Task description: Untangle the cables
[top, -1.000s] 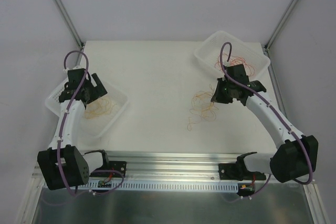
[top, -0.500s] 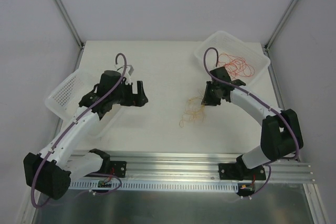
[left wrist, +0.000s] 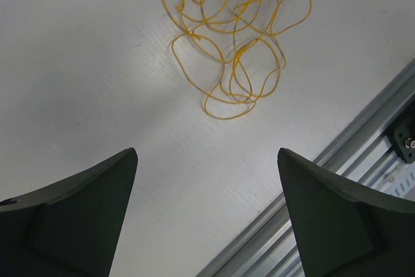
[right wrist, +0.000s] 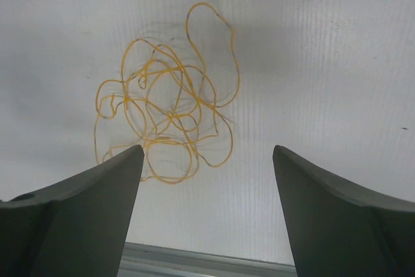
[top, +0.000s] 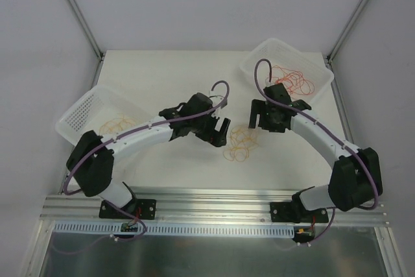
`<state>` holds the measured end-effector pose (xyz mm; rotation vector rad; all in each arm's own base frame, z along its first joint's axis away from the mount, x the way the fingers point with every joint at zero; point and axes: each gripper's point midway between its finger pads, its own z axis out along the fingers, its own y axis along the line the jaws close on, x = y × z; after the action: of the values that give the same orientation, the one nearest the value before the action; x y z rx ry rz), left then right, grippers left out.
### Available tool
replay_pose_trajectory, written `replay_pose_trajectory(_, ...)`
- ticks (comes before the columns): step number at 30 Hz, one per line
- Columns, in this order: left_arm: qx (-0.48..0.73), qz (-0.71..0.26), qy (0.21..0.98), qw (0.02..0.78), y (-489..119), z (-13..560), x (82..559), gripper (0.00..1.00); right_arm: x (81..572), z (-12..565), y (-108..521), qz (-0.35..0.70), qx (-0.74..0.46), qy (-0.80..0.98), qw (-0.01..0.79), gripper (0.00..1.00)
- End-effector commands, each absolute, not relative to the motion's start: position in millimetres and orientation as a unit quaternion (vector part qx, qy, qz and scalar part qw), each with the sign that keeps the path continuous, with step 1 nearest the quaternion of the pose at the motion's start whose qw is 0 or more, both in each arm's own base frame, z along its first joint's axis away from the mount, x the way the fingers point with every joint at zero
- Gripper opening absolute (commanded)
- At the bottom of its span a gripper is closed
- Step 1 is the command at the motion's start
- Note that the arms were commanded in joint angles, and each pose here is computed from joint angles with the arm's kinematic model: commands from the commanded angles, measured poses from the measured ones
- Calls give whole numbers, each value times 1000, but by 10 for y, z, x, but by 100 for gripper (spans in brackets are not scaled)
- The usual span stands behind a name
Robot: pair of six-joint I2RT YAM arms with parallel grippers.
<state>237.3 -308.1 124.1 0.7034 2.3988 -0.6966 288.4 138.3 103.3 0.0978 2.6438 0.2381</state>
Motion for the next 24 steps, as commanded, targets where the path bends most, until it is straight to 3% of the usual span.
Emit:
replay_pose_trajectory(1,228,-266,891,288,-3392,1272,2644,88,2843,1426,1221,68,17,954,290,86)
replay_pose_trajectory(8,73,-245,936,240,-3459,880,2780,65,2664,1514,1160,89,44,943,318,87)
replay_pose_trajectory(13,35,-243,946,213,-3524,708,2782,59,2570,1444,1206,113,57,940,316,88)
replay_pose_trajectory(24,5,-236,956,172,-3616,394,2726,31,2561,1388,1323,139,49,934,324,90)
